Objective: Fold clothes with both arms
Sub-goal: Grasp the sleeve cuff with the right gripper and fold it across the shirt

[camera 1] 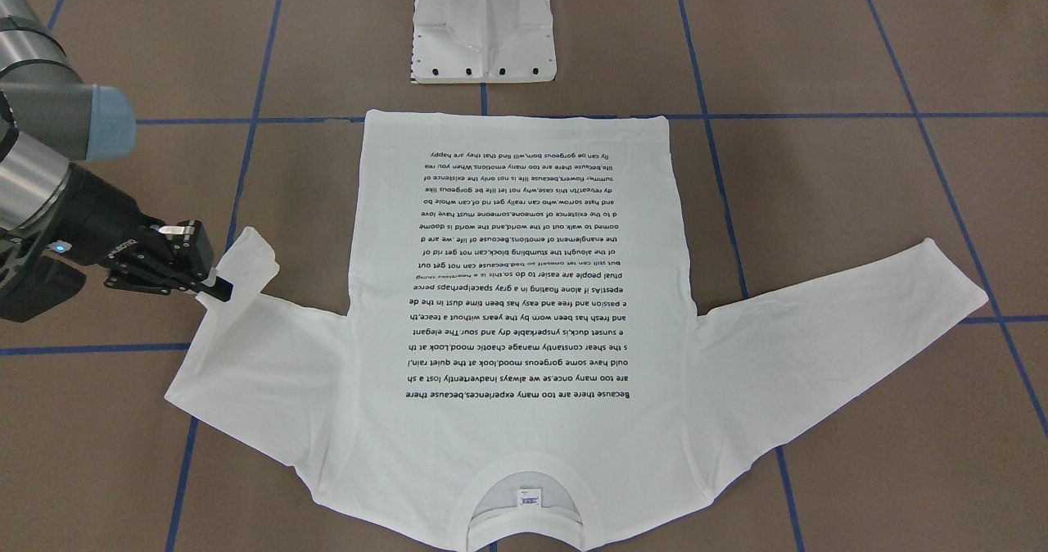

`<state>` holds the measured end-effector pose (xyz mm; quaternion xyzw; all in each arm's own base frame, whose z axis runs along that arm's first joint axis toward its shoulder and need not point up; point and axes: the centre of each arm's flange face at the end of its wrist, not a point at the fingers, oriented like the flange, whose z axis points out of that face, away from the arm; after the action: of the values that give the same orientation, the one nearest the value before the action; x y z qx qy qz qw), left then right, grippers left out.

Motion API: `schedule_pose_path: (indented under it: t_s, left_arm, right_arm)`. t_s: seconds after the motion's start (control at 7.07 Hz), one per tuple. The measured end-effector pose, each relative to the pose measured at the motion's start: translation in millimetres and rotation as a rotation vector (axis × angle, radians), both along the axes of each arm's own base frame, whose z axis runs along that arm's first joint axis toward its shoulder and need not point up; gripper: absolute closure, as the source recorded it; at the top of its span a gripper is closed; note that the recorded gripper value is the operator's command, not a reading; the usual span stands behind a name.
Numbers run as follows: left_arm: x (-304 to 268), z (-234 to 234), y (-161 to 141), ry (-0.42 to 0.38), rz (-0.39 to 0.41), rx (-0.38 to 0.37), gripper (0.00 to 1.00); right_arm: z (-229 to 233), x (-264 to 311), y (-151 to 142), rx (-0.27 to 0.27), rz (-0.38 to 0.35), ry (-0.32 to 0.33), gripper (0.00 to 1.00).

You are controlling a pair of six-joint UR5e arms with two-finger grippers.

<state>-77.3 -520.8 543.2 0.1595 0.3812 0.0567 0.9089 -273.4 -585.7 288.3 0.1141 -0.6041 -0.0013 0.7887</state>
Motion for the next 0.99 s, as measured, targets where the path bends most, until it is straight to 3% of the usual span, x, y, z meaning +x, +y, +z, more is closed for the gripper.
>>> schedule_pose_path:
  t_s: [0.57, 0.85, 0.99]
  left_arm:
    - [-6, 0, 1, 0.001, -0.014, -0.003, 0.01]
    - [-8, 1, 1, 0.001, -0.020, -0.005, 0.01]
    - [-8, 1, 1, 0.001, -0.020, -0.006, 0.01]
  right_arm:
    - [-179, -137, 31, 0.191, 0.070, -0.095, 1.00]
    - [-241, -191, 40, 0.213, 0.081, -0.094, 1.00]
    - [-243, -218, 41, 0.207, 0.081, -0.070, 1.00]
